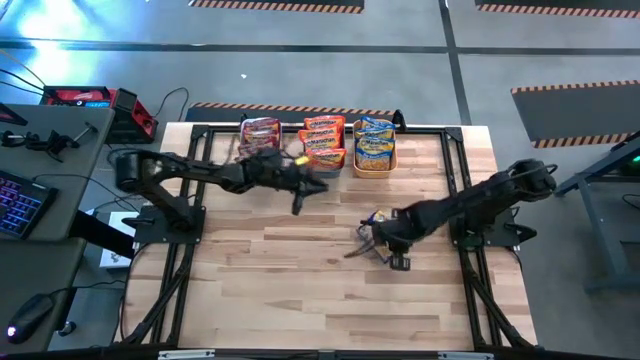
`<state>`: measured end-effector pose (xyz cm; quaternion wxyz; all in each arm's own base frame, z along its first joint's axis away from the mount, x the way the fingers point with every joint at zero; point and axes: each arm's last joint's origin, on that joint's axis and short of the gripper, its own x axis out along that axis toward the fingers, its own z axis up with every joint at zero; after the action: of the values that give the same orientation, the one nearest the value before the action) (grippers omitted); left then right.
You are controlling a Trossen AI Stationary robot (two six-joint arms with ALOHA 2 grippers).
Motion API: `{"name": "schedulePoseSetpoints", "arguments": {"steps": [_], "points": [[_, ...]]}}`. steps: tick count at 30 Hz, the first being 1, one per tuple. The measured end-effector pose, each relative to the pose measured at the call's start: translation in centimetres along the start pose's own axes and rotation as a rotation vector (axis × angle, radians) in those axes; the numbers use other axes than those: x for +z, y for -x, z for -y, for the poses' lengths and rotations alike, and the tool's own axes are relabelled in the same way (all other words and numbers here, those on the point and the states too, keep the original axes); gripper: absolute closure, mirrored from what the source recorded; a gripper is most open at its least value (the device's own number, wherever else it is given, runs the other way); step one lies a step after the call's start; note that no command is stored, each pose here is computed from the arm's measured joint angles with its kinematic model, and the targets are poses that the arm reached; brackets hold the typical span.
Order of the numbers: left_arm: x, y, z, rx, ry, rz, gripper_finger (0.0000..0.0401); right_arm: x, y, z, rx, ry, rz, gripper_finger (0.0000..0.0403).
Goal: Sort Maruchan noodles
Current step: Put the blue noodle pack into the yellow bin
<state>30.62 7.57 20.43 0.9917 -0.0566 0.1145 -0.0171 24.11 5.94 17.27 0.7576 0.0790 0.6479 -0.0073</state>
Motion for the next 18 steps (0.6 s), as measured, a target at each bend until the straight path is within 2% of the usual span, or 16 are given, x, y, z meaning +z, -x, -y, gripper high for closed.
{"name": "schedulePoseSetpoints", "arguments": {"steps": [4,9,13,18], "points": [[-0.4,-3.5,0.8,-0.048,0.053,-0.072,0.0356,-1.4,0.5,-1.4,-0.064,-0.008,0.046,0.0403],[-0.8,-7.7,1.6,-0.093,0.144,-0.157,0.0321,-3.5,2.0,-2.4,-0.147,-0.024,0.192,0.0403],[-1.5,-10.6,1.9,-0.098,0.201,-0.264,0.0281,-5.4,2.4,-2.1,-0.150,-0.058,0.285,0.0403],[-2.3,-13.4,1.7,-0.097,0.282,-0.304,0.0241,-6.8,2.0,-1.3,-0.134,-0.088,0.355,0.0403]]}}
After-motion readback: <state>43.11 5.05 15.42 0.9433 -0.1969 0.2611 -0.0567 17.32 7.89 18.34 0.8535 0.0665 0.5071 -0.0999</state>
